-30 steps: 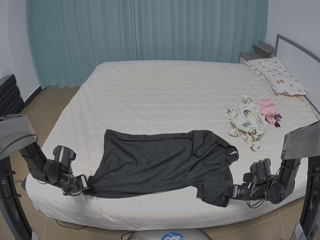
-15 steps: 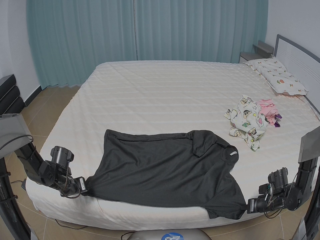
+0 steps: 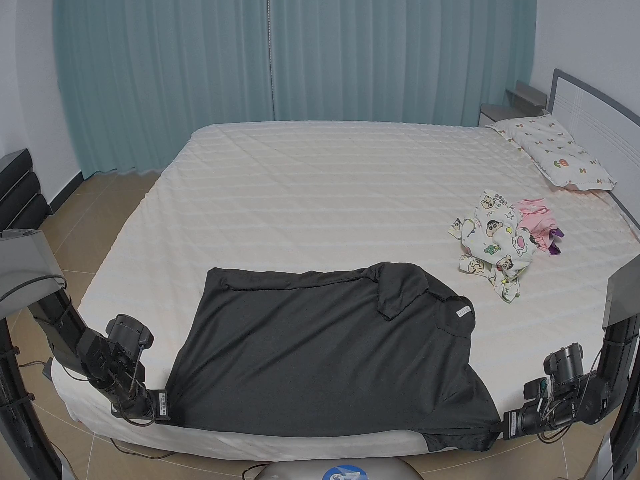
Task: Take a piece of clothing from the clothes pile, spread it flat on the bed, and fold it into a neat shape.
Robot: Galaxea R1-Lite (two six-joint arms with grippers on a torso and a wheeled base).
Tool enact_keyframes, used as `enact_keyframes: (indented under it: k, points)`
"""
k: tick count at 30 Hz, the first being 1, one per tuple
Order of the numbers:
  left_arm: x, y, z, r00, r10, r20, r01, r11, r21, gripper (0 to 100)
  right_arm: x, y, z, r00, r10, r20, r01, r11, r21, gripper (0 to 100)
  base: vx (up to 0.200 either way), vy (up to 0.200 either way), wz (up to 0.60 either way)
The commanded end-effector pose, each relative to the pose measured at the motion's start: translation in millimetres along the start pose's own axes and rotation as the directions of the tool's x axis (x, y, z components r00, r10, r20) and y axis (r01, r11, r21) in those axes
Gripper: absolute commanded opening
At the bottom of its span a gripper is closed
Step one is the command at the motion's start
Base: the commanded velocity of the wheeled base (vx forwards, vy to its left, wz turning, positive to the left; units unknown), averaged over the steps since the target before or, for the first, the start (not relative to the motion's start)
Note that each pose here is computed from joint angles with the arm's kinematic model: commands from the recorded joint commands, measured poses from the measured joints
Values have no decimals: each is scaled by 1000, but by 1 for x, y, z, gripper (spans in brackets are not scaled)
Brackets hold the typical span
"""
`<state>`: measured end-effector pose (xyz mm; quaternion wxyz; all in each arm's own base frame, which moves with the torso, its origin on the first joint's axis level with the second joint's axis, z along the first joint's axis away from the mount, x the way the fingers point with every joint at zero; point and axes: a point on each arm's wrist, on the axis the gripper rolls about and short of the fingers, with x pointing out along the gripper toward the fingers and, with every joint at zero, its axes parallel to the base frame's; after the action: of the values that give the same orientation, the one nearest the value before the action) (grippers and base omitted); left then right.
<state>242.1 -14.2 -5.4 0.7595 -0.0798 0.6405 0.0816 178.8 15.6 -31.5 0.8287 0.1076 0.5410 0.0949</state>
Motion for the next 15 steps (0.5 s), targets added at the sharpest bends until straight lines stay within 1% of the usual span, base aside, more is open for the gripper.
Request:
enact_keyframes:
  k: [1, 2, 4, 5, 7, 10, 12, 13, 15]
  points:
    - [1, -1, 1, 1000, -2, 1, 2, 1000, 3, 0, 5, -4, -5, 999, -9, -39, 10, 1000, 15, 0, 0, 0, 0]
    - [2, -2, 3, 1000, -9, 7, 9, 1000, 0, 0, 7, -7, -2, 1000, -14, -24, 15, 1000, 26, 100, 0, 0, 0]
    - [2, -3, 4, 1000, -14, 7, 14, 1000, -3, 0, 9, -9, 3, 1000, -14, -3, 14, 999, 35, 100, 0, 0, 0]
    - [2, -5, 5, 1000, -17, 10, 17, 1000, -2, 100, 9, -10, 5, 1000, -15, 10, 15, 999, 42, 100, 0, 0, 0]
    - [2, -6, 7, 1000, -21, 18, 21, 1000, -4, 100, 7, -13, 10, 999, -11, 48, 8, 999, 49, 100, 0, 0, 0]
    - [-1, -7, 9, 999, -29, 34, 29, 999, -19, 100, 3, -17, 19, 990, -2, 140, -6, 998, 59, 100, 0, 0, 0]
    - [-3, -6, 13, 998, -35, 49, 37, 999, -33, 100, -2, -18, 28, 976, 21, 218, -41, 995, 89, 100, 0, 0, 0]
    - [-5, -6, 15, 997, -46, 58, 49, 998, -43, 100, -6, -16, 34, 964, 38, 265, -68, 992, 108, 100, 0, 0, 0]
    - [-11, -5, 20, 993, -87, 82, 93, 993, -70, 100, -9, -14, 45, 943, 55, 328, -106, 985, 138, 100, 0, 0, 0]
